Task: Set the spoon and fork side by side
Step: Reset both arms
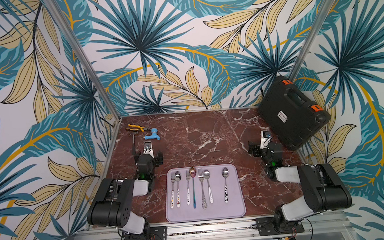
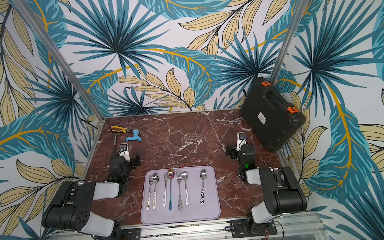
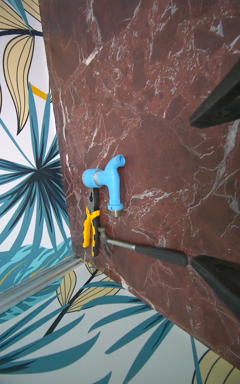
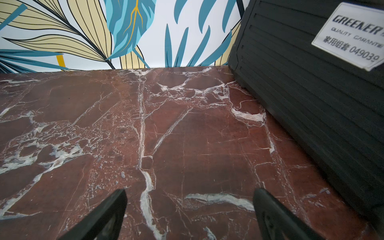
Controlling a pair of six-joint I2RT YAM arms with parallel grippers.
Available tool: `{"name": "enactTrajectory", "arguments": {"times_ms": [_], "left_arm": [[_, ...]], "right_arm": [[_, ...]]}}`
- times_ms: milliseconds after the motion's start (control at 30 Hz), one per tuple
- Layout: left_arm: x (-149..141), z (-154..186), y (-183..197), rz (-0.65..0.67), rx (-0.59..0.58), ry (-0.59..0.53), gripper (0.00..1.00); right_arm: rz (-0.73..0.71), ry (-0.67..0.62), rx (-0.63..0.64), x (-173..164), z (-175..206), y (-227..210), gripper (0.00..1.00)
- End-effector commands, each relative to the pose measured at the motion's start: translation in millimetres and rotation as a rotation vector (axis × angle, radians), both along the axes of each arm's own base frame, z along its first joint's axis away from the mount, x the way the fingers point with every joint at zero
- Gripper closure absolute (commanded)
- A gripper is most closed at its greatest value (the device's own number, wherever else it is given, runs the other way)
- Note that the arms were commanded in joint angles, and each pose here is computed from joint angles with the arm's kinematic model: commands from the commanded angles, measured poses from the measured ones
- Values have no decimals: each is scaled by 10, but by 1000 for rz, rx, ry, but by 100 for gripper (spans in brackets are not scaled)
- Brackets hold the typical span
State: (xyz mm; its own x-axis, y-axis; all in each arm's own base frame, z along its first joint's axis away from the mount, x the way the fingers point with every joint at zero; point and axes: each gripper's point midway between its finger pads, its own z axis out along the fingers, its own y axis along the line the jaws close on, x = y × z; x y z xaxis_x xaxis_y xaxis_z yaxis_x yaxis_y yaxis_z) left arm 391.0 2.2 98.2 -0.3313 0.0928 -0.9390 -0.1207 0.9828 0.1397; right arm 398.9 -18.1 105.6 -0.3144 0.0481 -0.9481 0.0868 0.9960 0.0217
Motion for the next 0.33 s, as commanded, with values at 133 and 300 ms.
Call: {"name": "enactTrajectory", "arguments": {"times_ms": [133,300], "left_arm": [[96,179,1,-2,-14,-52,0],[92,175,-4,-4,-13,-51,0]], "right_arm": [[25,0,-14,26,23,83,0],[26,-3,-13,24,29,86,0]]}}
